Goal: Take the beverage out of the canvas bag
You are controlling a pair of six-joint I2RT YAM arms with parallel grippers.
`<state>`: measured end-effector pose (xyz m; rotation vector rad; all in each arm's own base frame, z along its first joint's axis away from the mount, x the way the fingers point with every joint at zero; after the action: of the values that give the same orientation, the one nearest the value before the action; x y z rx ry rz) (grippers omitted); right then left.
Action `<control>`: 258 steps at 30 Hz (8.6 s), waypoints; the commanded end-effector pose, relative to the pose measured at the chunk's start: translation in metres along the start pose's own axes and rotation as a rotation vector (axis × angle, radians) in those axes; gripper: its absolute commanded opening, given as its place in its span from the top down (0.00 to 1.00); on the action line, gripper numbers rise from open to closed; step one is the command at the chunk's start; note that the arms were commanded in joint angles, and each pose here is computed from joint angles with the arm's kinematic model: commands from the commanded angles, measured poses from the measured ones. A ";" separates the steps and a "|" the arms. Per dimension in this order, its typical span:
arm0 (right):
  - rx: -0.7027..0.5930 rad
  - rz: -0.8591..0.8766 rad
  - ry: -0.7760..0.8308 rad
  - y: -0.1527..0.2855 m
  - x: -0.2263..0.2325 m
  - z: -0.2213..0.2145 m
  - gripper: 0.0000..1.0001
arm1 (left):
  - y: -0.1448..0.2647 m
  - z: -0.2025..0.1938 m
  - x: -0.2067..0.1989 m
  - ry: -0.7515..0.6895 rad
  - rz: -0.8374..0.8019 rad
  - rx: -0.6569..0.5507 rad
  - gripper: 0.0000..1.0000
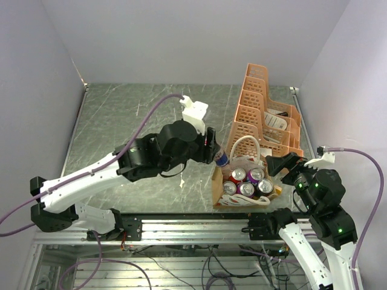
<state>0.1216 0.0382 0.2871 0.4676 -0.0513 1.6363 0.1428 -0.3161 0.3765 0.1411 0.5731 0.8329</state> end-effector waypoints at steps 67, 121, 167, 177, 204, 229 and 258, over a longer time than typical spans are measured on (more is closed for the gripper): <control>0.026 -0.004 0.006 -0.010 0.001 -0.003 0.07 | -0.123 0.067 0.414 0.075 0.783 -0.076 0.93; 0.000 0.031 0.015 -0.004 0.003 -0.001 0.07 | -0.078 -0.024 0.137 0.046 0.111 0.023 0.16; -0.030 0.027 0.004 0.001 0.002 0.002 0.07 | -0.159 -0.174 -0.023 -0.146 0.241 0.186 0.37; -0.030 0.028 0.006 0.001 0.002 0.002 0.07 | -0.158 -0.169 -0.016 -0.161 0.301 0.151 0.24; -0.045 0.025 0.001 0.003 0.001 0.004 0.07 | -0.180 -0.196 -0.011 -0.168 0.372 0.191 0.24; -0.064 0.021 -0.005 0.006 0.000 0.006 0.08 | -0.195 -0.219 0.012 -0.118 0.442 0.289 0.14; -0.065 0.019 -0.004 0.006 0.000 0.006 0.08 | -0.183 -0.159 -0.022 -0.115 0.310 0.207 0.60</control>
<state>0.1173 0.0355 0.2880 0.4361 -0.0840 1.6416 0.1691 -0.4686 0.1302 0.5967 0.5275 1.1160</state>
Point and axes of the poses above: each gripper's point midway between its finger pads, its own y axis back along the fingers, its own x axis along the line the jaws close on, z = x × y, the point moved 5 cm from there along y, back along the fingers, and after that the axes turned 8 degrees about y, right-handed, at the moved point
